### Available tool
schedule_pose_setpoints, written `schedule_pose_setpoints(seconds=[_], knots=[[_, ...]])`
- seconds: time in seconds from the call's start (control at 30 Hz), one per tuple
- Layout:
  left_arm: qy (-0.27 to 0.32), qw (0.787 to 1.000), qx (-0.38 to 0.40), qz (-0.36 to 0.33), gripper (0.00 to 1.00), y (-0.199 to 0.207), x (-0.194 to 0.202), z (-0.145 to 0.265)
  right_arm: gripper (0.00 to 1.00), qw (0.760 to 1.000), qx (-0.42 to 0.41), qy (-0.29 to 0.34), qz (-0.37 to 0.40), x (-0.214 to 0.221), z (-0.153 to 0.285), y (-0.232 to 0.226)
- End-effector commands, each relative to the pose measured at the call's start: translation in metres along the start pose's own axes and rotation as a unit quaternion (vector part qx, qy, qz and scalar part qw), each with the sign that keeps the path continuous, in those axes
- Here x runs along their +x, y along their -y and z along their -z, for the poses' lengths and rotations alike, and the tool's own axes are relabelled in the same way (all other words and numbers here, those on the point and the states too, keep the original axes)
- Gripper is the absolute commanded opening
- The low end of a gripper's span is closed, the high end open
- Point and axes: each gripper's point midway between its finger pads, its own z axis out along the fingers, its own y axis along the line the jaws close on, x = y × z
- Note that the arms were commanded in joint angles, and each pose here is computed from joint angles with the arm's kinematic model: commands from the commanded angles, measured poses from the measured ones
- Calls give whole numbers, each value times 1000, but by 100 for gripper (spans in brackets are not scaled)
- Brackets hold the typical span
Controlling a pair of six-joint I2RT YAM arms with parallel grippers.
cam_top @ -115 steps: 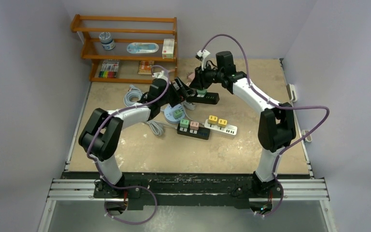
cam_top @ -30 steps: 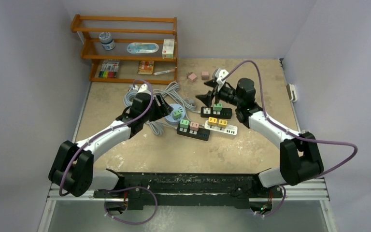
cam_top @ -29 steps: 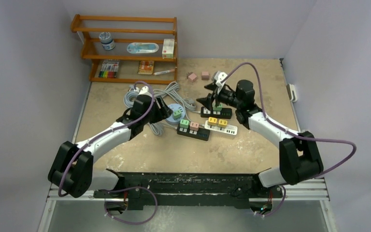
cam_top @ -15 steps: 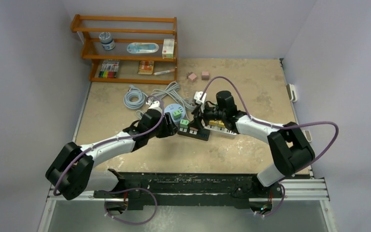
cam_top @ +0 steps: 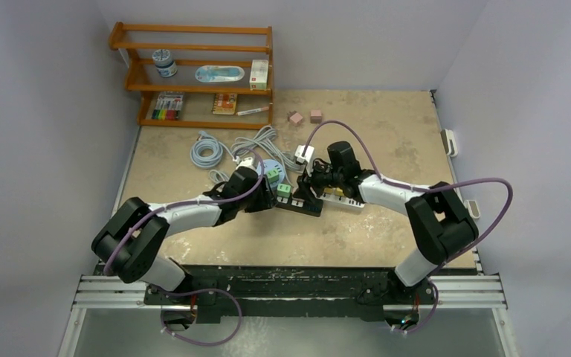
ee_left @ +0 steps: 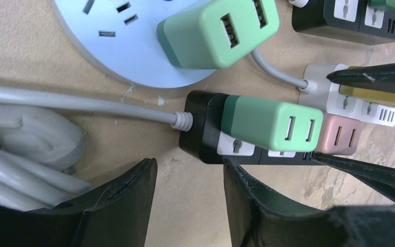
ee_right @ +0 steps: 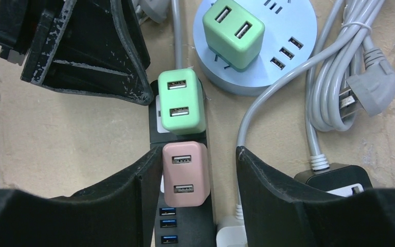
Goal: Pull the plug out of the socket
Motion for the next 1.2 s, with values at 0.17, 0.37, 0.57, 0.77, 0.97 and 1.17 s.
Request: schedule_pose_setpoints(seconds=[0.17, 0.37, 0.57, 0.77, 0.97, 1.17], knots=[[38, 998, 49, -9, 50, 33, -28, -6, 46, 999, 11, -29, 6, -3, -5, 9], [22, 999, 32, -11, 50, 22, -18, -19, 0, 998, 11, -60, -15, -2, -13, 15], [-15, 1000, 11, 15, 49, 8, 6, -39, 0, 997, 60, -36, 33, -34, -8, 16], [-56, 998, -14, 31, 49, -7, 24, -54, 0, 991, 107, -11, 80, -59, 0, 12], [-76, 995, -32, 52, 48, -23, 32, -61, 0, 996, -63, 54, 7, -80, 7, -37], [-85, 994, -41, 56, 47, -30, 36, -63, 0, 999, 22, 31, 27, -81, -1, -13]])
